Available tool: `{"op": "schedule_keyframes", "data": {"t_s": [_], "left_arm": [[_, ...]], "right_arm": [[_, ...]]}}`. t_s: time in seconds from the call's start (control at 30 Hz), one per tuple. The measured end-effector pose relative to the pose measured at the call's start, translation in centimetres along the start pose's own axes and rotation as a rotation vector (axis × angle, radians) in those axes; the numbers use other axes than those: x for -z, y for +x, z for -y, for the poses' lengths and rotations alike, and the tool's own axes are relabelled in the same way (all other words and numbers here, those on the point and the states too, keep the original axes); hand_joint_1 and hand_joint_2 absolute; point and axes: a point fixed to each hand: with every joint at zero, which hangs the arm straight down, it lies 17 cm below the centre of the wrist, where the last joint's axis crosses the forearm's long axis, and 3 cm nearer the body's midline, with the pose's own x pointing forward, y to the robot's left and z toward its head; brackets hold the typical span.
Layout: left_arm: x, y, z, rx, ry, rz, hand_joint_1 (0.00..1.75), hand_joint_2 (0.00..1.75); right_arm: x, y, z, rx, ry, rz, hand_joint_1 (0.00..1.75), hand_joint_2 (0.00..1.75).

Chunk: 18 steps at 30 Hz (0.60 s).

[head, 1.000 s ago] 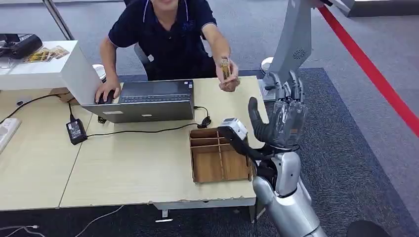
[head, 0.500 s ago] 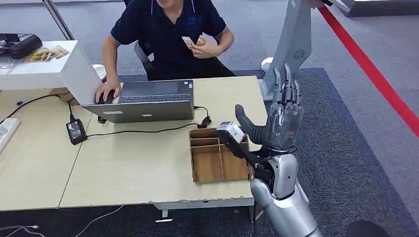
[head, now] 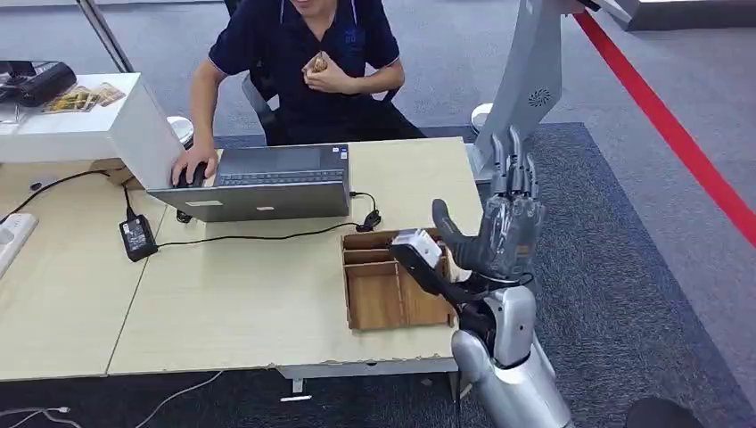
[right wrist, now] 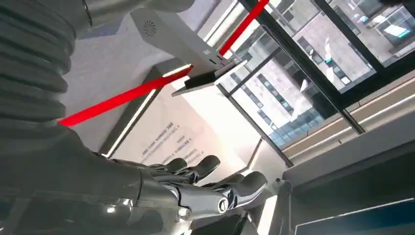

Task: Pass the card to the sensor for recognition and then transmit it.

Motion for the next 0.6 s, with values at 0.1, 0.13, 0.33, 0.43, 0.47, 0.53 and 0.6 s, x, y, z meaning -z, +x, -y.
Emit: {"op": "schedule_keyframes", "data": {"t_s": [0.1, 0.13, 0.33, 0.43, 0.47, 0.53, 0.6], "left_arm": [[0.0, -0.2, 0.0, -0.001, -0.001, -0.007, 0.00, 1.75], [0.0, -0.3, 0.0, -0.001, -0.001, -0.010, 0.00, 1.75], [0.0, -0.7, 0.1, -0.018, -0.003, -0.033, 0.00, 1.75], [0.0, -0.9, 0.1, -0.027, -0.005, -0.044, 0.00, 1.75], [-0.1, -1.0, 0.2, -0.029, -0.006, -0.048, 0.00, 1.75], [-0.1, -1.0, 0.2, -0.030, -0.007, -0.051, 0.00, 1.75], [-0.1, -1.0, 0.2, -0.030, -0.006, -0.051, 0.00, 1.75]], "right_arm": [[-0.5, -0.4, 0.0, 0.011, 0.004, -0.007, 0.00, 1.75], [-0.7, -0.6, 0.1, 0.016, 0.002, -0.011, 0.00, 1.75], [-2.4, -2.6, 0.2, 0.042, 0.012, -0.073, 0.00, 1.75], [-3.4, -4.3, 0.4, 0.048, 0.015, -0.126, 0.00, 1.75], [-3.8, -5.1, 0.5, 0.050, 0.014, -0.146, 0.00, 1.75], [-4.3, -6.2, 1.0, 0.050, 0.004, -0.173, 0.00, 1.75], [-4.7, -7.0, 1.5, 0.038, -0.004, -0.185, 0.00, 1.75]]}}
